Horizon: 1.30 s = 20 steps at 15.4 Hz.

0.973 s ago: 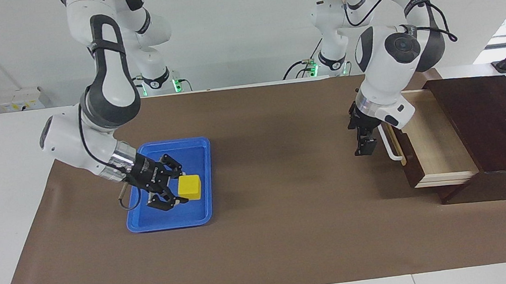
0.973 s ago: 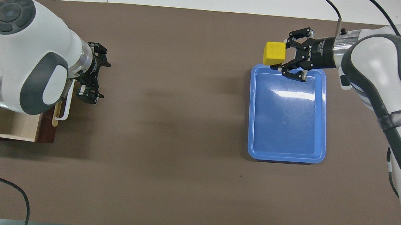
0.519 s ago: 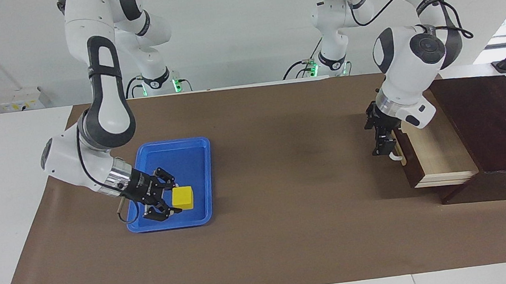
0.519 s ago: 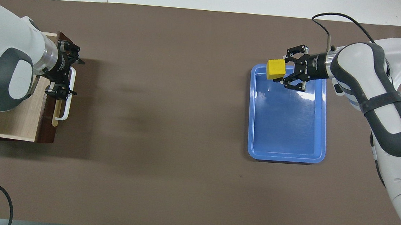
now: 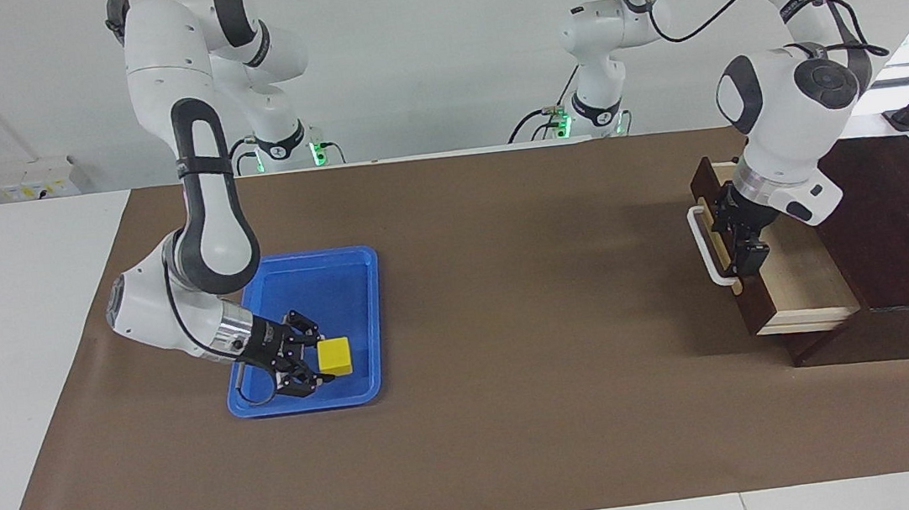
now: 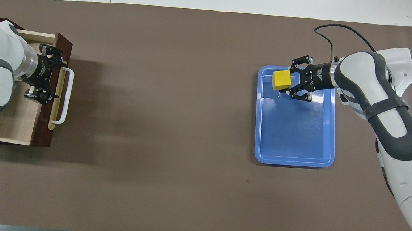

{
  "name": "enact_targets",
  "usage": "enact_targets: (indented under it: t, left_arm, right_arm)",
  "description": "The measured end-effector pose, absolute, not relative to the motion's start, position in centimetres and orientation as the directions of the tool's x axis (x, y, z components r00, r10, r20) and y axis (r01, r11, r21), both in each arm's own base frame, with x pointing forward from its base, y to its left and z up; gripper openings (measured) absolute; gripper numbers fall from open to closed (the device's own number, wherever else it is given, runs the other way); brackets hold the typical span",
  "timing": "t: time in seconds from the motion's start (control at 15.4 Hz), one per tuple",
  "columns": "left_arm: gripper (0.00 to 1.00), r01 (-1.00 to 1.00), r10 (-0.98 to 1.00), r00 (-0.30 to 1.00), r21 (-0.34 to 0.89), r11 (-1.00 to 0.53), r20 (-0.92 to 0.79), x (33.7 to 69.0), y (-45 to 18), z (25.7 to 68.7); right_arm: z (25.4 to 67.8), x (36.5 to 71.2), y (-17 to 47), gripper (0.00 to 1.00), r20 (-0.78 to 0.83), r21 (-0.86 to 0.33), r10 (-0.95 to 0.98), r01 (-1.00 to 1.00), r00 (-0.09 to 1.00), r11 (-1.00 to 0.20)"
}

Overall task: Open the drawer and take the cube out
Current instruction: 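Lower the cube into the blue tray and open the right gripper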

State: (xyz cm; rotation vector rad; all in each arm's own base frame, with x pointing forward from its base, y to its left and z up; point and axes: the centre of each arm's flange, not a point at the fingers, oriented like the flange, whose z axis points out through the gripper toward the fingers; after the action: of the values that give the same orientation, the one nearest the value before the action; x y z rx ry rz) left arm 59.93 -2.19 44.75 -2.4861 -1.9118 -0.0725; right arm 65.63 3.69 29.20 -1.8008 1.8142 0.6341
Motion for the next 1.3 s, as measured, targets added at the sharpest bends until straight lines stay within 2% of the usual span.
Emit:
enact_targets:
  t: [0.19,0.45,0.71,0.97,1.3]
  left_arm:
    - [1.0,0.958,0.958,0.281,0.041,-0.283,0.056,60.2,1.5,44.9]
    - [1.0,0.95,0.95,0.305,0.05,-0.308,0.069,60.1,5.4,45.1]
    - [1.0,0.948,0.945,0.312,0.041,-0.317,0.097,59.9,7.4,45.2]
    - [1.0,0.947,0.945,0.313,0.043,-0.318,0.098,59.9,7.5,45.3]
    - [1.0,0.94,0.937,0.333,0.033,-0.338,0.106,59.9,7.0,45.2]
  right_arm:
    - [29.3,64.0,3.1,0.58,-0.646,-0.012,-0.764,-1.0,0.001,0.009]
    - [29.4,60.0,2.0,0.58,-0.648,-0.024,-0.76,-0.999,0.043,-0.037]
    - [27.4,56.5,-1.4,0.58,-0.643,-0.058,-0.763,-0.998,0.066,-0.038]
    - [25.7,55.4,-1.1,0.58,-0.642,-0.084,-0.766,-0.996,0.037,0.023]
    - [25.4,55.2,0.8,0.58,-0.632,-0.089,-0.773,-0.996,0.053,0.004]
